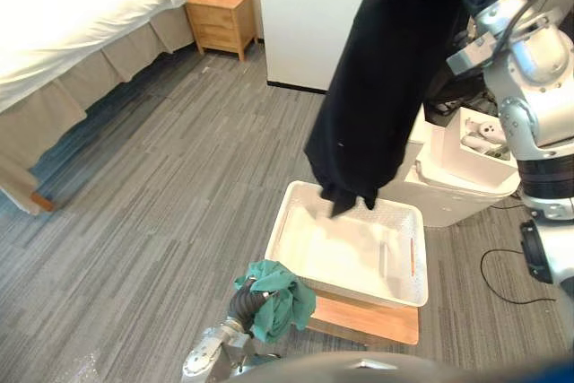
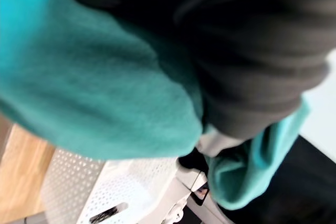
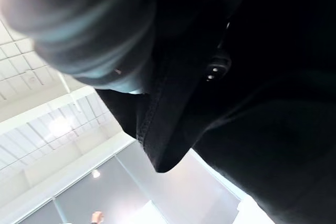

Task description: Tidy the bed and pick cloth on bed and put in laundry

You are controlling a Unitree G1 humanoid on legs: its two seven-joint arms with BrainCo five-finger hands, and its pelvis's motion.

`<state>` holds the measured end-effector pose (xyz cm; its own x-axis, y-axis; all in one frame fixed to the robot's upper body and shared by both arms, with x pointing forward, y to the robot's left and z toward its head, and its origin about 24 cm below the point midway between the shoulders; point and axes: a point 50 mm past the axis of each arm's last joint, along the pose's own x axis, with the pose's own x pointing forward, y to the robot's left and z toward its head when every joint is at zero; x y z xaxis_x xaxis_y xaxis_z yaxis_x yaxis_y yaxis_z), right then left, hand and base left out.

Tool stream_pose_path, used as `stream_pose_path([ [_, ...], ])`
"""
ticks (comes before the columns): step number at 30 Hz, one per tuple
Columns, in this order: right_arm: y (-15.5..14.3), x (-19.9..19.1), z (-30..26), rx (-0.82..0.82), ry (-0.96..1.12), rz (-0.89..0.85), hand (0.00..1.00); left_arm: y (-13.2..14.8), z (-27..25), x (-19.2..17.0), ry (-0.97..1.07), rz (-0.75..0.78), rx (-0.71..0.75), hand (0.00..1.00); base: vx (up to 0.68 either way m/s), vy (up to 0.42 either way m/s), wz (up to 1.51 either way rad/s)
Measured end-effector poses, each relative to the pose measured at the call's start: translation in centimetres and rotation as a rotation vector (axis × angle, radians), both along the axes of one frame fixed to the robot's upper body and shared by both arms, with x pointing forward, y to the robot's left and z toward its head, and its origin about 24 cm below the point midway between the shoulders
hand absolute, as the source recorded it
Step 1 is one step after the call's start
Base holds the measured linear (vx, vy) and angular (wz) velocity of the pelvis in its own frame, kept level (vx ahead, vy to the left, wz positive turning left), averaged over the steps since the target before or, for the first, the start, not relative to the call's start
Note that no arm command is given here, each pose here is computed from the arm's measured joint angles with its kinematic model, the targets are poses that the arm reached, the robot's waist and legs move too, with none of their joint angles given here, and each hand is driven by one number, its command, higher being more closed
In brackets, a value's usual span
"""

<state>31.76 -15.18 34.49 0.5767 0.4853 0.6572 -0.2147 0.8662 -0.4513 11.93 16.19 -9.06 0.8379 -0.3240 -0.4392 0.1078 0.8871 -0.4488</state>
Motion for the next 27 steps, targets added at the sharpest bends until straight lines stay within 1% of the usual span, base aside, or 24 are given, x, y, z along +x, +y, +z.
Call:
stream_pose_path([
  [3,0.2,-0.6,1.2,0.017,-0.061,0.036,1.0,0.0,-0.2,-0.1,0.013,-0.003,0.001,1.0,-0.06,-0.04,-0.02],
  [7,0.3,-0.7,1.2,0.021,-0.057,0.055,1.0,0.3,-0.2,0.1,0.018,-0.007,0.007,1.0,-0.06,-0.032,-0.04],
  [14,0.2,0.2,-0.3,0.03,0.047,0.067,1.0,0.2,-0.2,0.6,0.045,-0.009,0.005,1.0,-0.06,-0.026,-0.02],
  [16,-0.2,0.9,-2.6,0.05,0.135,0.053,1.0,0.0,0.0,0.9,0.046,-0.004,0.001,1.0,-0.05,-0.014,-0.01],
  [20,0.2,2.0,-7.2,0.1,0.325,0.071,1.0,-0.1,0.3,1.2,0.037,0.015,-0.005,1.0,-0.04,-0.004,0.0],
  [24,1.5,2.5,-12.7,0.154,0.57,0.089,1.0,-0.5,0.7,1.5,0.027,0.015,-0.02,1.0,-0.05,-0.011,0.01],
  [27,1.9,3.0,-16.2,0.17,0.714,0.034,1.0,-1.0,0.6,1.5,0.043,0.011,-0.024,1.0,-0.07,-0.009,0.08],
])
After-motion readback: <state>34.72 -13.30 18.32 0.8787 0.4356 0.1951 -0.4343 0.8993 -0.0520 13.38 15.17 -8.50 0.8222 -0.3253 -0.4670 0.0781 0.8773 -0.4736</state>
